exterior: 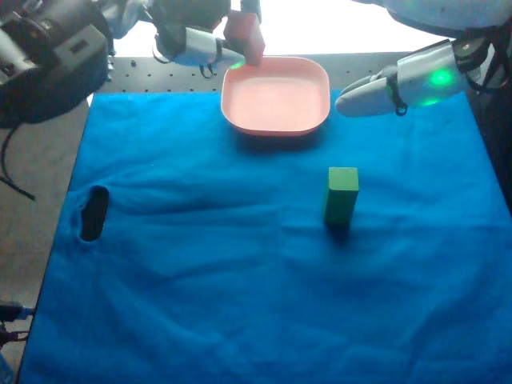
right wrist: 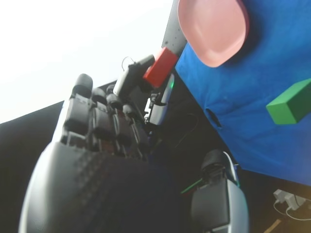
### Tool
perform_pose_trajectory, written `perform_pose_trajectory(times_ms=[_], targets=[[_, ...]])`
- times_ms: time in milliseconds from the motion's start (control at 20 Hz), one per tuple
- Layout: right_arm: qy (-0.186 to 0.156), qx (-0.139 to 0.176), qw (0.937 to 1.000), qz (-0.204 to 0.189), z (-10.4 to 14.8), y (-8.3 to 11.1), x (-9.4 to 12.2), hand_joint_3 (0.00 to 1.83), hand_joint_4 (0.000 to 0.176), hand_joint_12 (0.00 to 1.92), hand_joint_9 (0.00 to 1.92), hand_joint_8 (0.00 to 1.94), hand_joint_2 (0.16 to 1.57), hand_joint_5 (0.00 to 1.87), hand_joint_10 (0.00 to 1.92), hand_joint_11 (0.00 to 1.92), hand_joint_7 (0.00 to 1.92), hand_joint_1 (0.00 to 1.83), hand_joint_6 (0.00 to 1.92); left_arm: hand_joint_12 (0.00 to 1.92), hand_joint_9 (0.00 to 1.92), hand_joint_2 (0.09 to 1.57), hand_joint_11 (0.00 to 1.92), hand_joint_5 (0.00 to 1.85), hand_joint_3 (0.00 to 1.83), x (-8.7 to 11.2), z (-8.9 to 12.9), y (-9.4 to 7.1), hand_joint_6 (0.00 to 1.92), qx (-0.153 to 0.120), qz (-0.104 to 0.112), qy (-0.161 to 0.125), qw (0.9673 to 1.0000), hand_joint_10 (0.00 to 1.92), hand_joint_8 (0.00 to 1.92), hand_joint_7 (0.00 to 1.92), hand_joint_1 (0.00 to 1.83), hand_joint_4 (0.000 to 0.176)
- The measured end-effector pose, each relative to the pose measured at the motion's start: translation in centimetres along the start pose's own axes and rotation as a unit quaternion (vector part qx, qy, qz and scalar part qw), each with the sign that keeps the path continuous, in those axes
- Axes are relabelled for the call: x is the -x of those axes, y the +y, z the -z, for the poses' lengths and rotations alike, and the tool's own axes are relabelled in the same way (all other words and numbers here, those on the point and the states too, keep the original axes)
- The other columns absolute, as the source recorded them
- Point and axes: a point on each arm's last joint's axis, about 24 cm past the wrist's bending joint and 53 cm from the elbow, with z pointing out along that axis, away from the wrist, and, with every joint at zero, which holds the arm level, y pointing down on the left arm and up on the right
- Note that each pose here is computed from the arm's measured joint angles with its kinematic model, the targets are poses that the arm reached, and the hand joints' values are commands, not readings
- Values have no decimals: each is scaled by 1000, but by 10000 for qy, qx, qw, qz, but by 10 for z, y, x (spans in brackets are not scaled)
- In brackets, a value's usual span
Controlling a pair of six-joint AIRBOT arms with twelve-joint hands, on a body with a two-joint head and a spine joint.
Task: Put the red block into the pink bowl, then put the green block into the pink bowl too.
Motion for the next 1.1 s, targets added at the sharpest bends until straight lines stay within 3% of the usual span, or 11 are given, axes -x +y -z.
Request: perform_pose_trajectory(times_ms=[50,100,150,250,350,400,650,800,900,1000,1100], targets=[[-1,-1,10000,-6,0,0,0,0,0,195,0,0,969,0,0,0,0,0,0,1659,1191,1074,1164,1072,0,-4,-2,-3,838,-21,14,24,10000,1330,1101,1098,1135,0],[-6,4,10000,-7,0,0,0,1,0,120,0,0,981,0,0,0,0,0,0,1689,1210,1052,1086,1123,0,-7,-3,-5,753,-53,15,34,10000,1228,851,1189,1133,0],[-10,6,10000,-13,0,0,0,2,0,23,0,0,987,0,0,0,0,32,0,1850,1212,1032,1161,1169,0,-8,-3,-7,677,-76,26,24,10000,1527,1122,1173,1136,0],[-20,4,10000,-65,0,0,1,0,0,1,0,0,975,0,0,0,0,42,0,1520,1119,1039,975,1151,0,-11,-1,-4,708,-69,54,15,10000,1105,771,1153,1164,0],[-32,15,9999,-113,0,1,2,0,0,7,0,0,972,0,0,14,0,25,0,1400,1143,1053,958,1117,0,-20,0,6,772,48,46,97,9999,902,563,1195,1142,0],[-50,45,9999,-114,1,3,2,0,0,295,30,0,978,0,0,2,8,27,0,1467,1157,1066,982,1084,1,-24,0,9,824,112,43,151,9998,934,544,1191,1110,0],[-104,94,9998,-123,1,5,5,0,0,625,66,2,946,0,11,0,36,0,0,1333,1140,1072,914,1069,3,-26,-2,6,847,81,56,162,9998,745,398,1209,1132,0],[-104,74,9998,-124,2,4,6,0,0,583,47,5,948,0,3,0,25,0,0,1431,1131,1074,954,1066,0,-26,-2,6,854,83,59,161,9998,883,426,1216,1123,0],[-105,89,9998,-129,2,5,5,0,0,517,31,1,951,0,12,0,30,0,0,1389,1093,1076,884,1063,0,-26,-2,6,859,82,57,162,9998,853,427,1216,1093,8],[-113,97,9998,-129,2,5,6,2,0,420,22,0,965,0,7,0,30,0,0,1344,1108,1067,867,1082,0,-26,-2,7,825,88,53,159,9998,767,366,1232,1109,0],[-114,98,9998,-129,2,5,6,0,0,502,58,3,941,0,14,0,47,0,0,1405,1106,1068,866,1074,0,-26,-2,7,839,93,54,160,9998,802,358,1242,1092,31]])
